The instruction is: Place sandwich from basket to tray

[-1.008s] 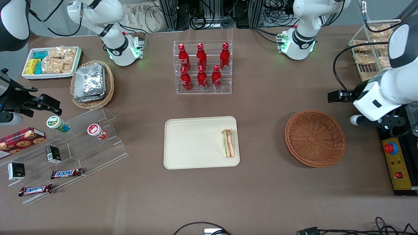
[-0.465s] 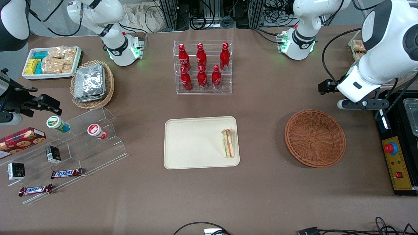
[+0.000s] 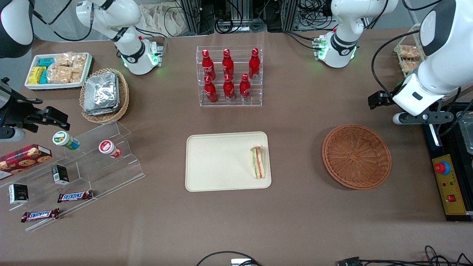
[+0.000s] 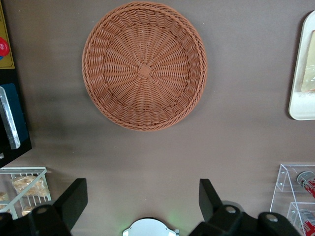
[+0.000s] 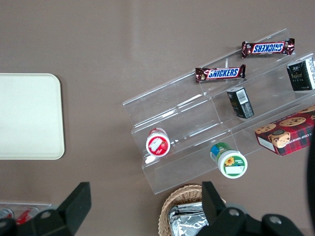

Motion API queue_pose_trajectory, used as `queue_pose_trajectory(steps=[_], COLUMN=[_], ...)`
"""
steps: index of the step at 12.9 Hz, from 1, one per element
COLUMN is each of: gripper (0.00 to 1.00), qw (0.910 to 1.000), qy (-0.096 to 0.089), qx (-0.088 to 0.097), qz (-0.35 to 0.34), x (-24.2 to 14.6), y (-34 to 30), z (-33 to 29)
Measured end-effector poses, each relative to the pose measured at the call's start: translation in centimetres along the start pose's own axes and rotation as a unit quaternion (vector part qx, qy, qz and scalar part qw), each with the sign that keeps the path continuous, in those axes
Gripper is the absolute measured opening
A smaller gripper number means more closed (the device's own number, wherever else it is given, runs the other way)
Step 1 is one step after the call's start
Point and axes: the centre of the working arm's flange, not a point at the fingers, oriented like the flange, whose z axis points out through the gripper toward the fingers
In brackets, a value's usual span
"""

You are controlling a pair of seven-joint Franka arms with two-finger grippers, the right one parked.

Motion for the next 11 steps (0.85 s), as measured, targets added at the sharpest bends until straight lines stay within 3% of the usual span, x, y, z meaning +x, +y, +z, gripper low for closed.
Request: queue_pose_trajectory(steps=[11], gripper=[1.00], qw=[1.0000], qy=[0.007], qx=[-0.001], qz=[0.000], x=[0.18], y=[0.05], z=[-0.09])
